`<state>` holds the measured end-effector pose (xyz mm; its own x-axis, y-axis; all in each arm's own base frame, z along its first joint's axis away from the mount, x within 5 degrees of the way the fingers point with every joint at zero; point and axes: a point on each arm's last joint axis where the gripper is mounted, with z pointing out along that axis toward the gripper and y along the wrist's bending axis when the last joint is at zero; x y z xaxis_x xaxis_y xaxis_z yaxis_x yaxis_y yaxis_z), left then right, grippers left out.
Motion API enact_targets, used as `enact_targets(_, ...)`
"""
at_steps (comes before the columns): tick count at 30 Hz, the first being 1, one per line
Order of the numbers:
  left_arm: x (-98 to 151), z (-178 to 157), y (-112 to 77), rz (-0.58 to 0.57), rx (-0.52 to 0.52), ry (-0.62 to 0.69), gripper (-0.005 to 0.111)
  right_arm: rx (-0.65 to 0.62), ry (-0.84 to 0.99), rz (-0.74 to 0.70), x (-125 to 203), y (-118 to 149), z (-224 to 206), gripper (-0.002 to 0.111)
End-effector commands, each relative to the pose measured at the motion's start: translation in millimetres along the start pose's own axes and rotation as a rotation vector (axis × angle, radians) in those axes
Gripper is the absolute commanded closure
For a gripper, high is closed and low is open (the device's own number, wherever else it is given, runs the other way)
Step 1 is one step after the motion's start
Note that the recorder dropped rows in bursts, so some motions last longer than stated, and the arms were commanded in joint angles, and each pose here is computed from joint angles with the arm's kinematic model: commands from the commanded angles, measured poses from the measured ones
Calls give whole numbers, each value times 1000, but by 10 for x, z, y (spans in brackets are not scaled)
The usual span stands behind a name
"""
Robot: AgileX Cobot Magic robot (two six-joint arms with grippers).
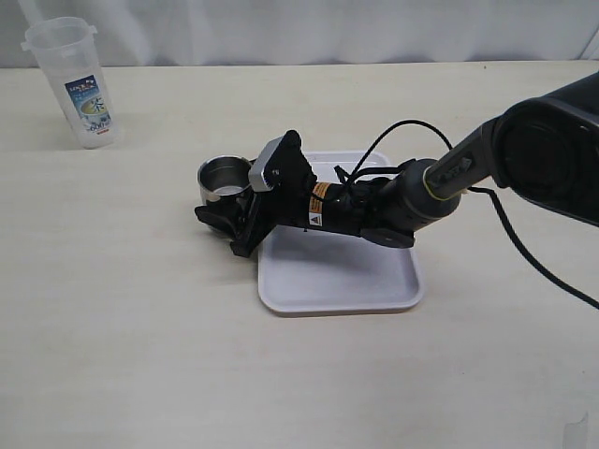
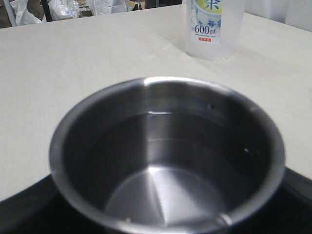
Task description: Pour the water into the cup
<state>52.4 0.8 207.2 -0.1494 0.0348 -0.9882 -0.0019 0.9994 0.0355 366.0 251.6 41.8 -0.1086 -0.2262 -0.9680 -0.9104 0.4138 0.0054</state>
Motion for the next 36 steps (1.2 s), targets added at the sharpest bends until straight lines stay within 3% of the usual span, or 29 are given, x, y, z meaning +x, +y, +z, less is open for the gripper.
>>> enact_targets(1,77,32,-5,5,4,-13,4,5,34,-2,28,2,-8,104)
enact_targets(8,89,51,-9,5,5,-66,4,5,34,-2,28,2,-8,104)
enact_targets(36,162,53,-8,7,4,14,4,5,34,-2,28,2,-8,104)
